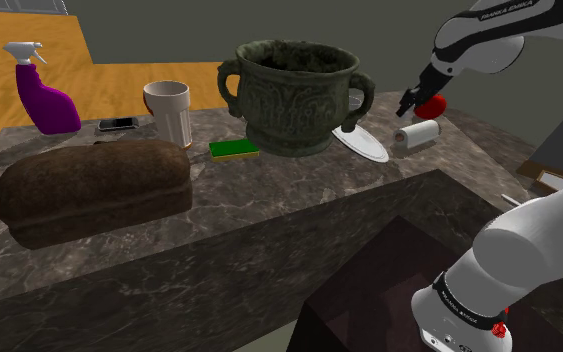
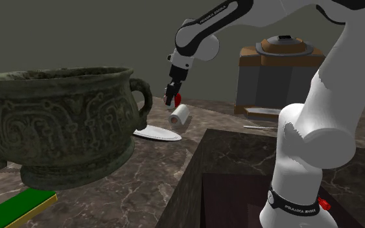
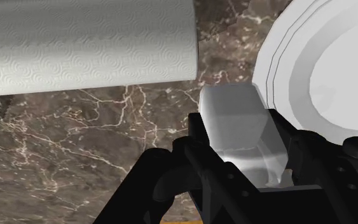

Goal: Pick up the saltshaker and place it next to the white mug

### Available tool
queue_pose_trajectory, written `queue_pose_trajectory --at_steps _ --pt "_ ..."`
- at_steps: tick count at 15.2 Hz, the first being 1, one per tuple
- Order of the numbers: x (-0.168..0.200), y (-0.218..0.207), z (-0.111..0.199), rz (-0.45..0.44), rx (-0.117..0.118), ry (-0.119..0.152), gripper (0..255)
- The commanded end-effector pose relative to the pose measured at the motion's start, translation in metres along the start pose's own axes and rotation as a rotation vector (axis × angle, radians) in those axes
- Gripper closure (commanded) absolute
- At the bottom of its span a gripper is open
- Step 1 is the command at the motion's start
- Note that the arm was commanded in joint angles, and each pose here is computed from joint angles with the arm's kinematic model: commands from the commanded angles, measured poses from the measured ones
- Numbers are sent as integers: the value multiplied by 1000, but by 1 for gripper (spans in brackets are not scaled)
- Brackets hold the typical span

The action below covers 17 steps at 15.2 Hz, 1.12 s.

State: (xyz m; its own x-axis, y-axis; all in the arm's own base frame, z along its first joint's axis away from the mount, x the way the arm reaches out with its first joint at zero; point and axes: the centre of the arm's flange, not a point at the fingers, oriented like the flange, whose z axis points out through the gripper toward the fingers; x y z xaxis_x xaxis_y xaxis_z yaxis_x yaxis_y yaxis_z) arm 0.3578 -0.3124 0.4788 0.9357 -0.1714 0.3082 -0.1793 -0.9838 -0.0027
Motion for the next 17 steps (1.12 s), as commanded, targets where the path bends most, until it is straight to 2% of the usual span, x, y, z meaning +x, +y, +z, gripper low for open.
queue_pose_trajectory --at_steps 1,13,17 --pt "-5 1 10 0 0 0 255" --pt "-24 1 70 0 0 0 255" --pt "-24 1 70 0 0 0 255"
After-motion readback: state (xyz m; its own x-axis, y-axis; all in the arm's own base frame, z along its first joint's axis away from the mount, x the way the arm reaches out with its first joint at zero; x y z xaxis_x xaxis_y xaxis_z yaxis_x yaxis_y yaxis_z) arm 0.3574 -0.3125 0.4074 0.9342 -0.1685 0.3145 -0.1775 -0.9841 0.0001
